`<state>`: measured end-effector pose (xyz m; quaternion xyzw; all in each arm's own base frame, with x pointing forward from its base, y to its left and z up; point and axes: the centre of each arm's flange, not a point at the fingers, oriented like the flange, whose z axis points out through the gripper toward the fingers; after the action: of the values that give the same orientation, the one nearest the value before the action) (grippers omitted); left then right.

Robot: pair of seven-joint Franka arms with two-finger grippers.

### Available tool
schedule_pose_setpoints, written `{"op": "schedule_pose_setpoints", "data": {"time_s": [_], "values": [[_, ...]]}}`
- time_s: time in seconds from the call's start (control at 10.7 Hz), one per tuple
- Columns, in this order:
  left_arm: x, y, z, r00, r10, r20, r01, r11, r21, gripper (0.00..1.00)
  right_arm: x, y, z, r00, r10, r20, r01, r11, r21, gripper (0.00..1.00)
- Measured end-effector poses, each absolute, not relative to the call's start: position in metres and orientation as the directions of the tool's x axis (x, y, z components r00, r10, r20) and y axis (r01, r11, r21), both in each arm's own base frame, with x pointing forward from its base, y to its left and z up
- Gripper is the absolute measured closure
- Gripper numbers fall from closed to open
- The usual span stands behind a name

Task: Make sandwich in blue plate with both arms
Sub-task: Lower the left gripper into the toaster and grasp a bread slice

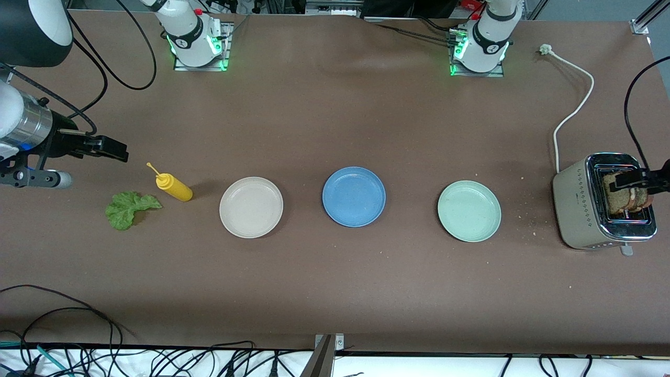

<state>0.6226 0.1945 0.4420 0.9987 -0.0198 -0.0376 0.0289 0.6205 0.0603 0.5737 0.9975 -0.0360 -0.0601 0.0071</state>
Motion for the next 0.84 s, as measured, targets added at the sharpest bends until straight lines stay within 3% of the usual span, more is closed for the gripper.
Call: {"op": "schedule_pose_setpoints", "data": {"time_s": [0.28, 0.84], "values": [[0.626, 0.209, 0.404, 0.992, -0.065, -0.11, -0.056, -0.995, 0.08, 0.0, 0.621, 0.06, 0.574, 0.99, -0.073, -0.119, -0.072, -0.997, 0.018, 0.0], [0.621, 0.231, 0.386, 0.989, -0.059, -0.138, -0.049, -0.996, 0.072, 0.0, 0.621, 0.06, 0.573, 0.99, -0.074, -0.12, -0.072, -0.997, 0.019, 0.0]]}}
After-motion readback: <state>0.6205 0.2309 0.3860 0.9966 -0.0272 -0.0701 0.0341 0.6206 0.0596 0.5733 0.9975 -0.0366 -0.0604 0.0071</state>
